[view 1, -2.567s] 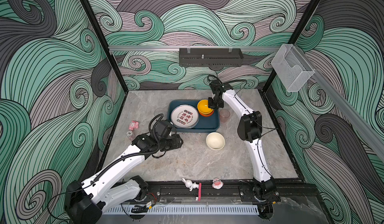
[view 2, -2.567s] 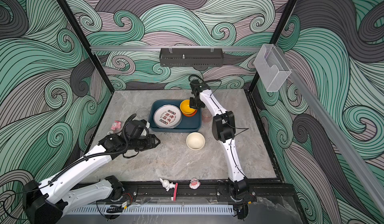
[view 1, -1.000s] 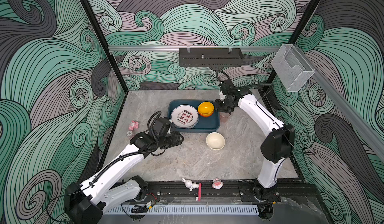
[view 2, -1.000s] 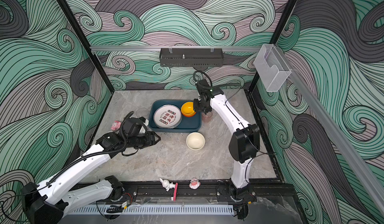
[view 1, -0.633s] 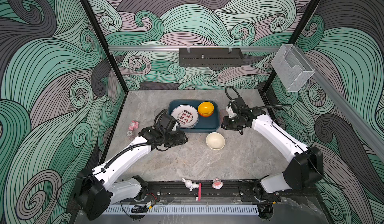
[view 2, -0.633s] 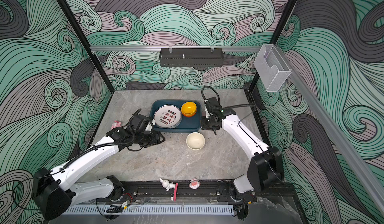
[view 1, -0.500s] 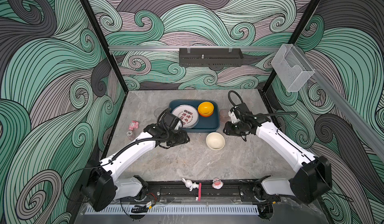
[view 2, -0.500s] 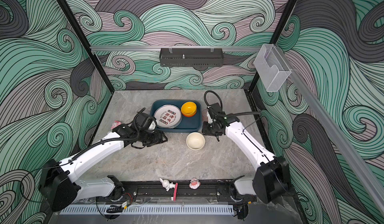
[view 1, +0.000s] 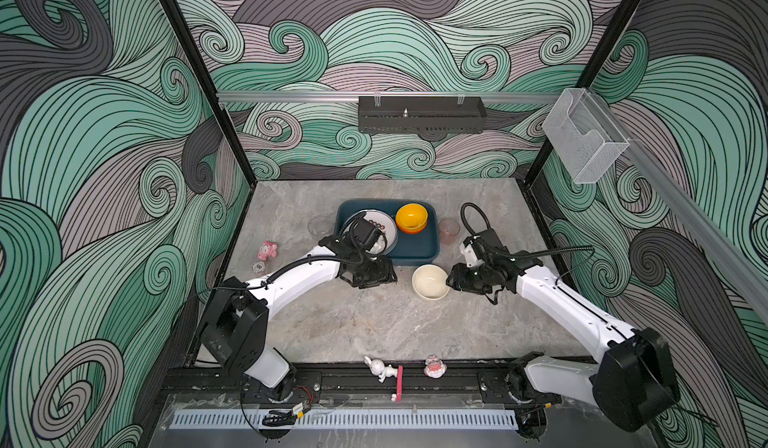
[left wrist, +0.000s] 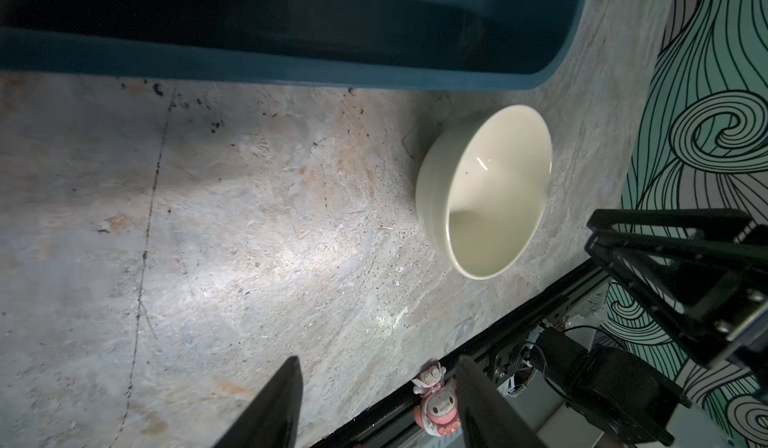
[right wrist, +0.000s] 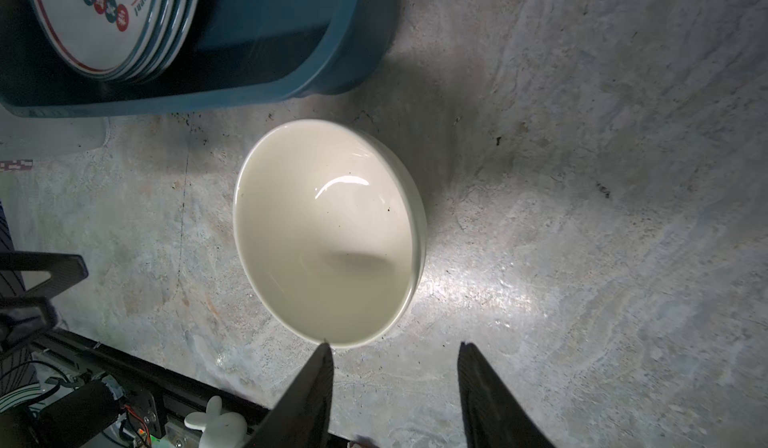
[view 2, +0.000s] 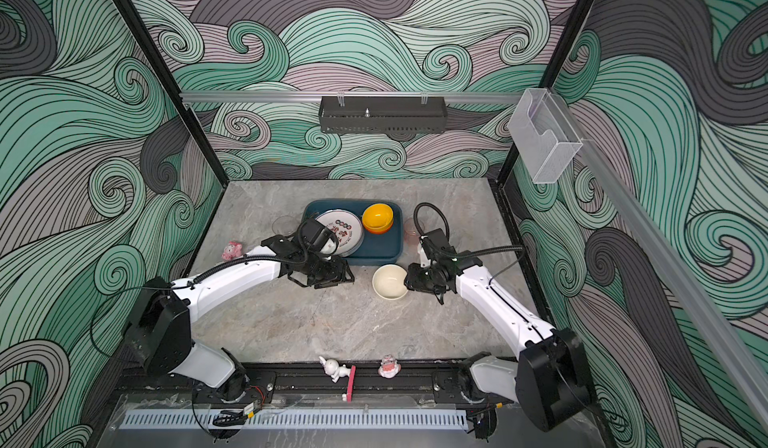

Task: Place the mixed dishes into the plastic bin
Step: 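Pinch the cream bowl rim with the right gripper and lift it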

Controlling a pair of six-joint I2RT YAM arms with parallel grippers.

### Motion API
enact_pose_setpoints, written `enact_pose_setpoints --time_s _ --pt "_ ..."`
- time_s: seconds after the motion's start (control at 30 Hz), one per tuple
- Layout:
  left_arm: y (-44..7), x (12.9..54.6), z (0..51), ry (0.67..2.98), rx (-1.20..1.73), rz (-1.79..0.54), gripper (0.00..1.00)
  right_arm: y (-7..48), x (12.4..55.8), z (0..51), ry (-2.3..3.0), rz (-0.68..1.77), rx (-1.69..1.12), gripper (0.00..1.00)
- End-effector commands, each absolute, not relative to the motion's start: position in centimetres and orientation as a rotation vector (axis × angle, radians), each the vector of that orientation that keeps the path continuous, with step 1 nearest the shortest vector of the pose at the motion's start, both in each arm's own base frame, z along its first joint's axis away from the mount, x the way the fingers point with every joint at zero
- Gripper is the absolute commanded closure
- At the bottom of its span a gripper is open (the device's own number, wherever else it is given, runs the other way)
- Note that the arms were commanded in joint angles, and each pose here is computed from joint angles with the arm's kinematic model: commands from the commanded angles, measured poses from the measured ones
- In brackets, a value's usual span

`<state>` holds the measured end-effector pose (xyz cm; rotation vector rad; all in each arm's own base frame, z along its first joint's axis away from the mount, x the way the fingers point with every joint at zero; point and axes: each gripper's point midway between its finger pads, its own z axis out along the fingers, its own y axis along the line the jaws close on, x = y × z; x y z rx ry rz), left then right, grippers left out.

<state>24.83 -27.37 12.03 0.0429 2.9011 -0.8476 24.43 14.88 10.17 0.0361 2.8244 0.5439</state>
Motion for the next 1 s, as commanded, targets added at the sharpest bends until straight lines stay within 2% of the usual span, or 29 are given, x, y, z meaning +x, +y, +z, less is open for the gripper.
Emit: enact_pose_setpoints --time_s 0.0,0.97 --pt "-29.1 25.1 13.1 2.869 0.106 -0.898 0.38 15.7 25.6 9.9 2.803 0.604 0.082 0.50" --pt "-30.0 24.4 12.0 2.899 0.128 -0.900 0.39 15.2 26.6 4.4 2.937 0.490 0.149 0.68"
